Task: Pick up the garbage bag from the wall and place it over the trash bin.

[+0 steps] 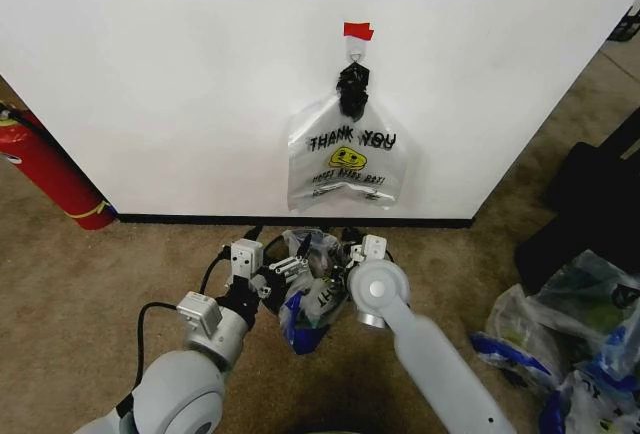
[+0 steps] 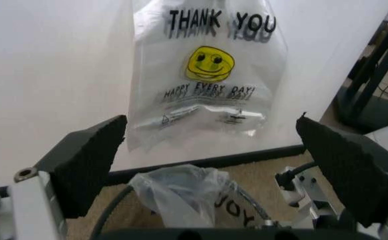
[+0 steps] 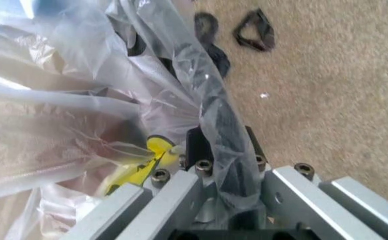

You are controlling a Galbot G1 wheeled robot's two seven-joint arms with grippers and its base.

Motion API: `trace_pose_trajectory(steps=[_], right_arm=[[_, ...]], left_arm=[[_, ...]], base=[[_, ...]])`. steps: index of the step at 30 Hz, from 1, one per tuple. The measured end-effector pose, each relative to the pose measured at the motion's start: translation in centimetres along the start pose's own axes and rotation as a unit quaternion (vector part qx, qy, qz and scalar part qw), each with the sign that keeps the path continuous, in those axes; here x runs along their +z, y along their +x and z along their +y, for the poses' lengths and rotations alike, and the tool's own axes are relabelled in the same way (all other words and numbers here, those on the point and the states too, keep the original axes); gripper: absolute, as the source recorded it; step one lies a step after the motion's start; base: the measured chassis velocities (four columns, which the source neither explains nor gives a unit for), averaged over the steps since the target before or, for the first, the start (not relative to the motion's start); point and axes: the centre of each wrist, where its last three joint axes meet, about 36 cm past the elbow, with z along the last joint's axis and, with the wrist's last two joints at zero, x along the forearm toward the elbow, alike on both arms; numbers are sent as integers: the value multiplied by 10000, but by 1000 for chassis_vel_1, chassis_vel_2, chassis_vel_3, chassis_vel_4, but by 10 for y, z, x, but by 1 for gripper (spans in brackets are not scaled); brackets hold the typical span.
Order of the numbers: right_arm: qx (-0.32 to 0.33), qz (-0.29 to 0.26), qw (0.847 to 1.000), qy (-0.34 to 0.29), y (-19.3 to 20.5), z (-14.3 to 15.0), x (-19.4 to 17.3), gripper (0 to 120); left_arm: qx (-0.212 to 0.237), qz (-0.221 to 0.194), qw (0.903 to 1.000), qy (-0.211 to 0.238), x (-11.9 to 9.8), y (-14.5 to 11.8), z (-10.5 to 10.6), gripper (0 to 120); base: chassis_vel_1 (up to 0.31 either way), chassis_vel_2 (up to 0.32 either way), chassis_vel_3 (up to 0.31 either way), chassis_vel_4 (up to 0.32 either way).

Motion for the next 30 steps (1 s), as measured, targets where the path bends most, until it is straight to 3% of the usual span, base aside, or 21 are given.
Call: trace_pose_trajectory(steps=[6,14,20,23,30], right_arm=[[-276,-649,9973,-214,14,-8,14,0],[-558,-1551,9854,-422,43,-15,31,0],[-565,-1732,9826,-375,53,-18,36,0],[-620,-1756,9817,-388,57,-16,36,0],[-624,-1769,9816,-363,57,-15,37,0]], left_arm=[[157,135,9998,50,-15,6,-4,100],[592,1084,9907,563,-57,8,-12,100],[826,1268,9884,101,-73,-6,-11,100],[839,1520,9840,-406,-68,-12,-10,100],[666,1766,9790,-766,-47,-28,-10,100]], base=[[0,0,0,0],[0,0,0,0],[0,0,0,0],[0,0,0,0],[0,0,0,0]])
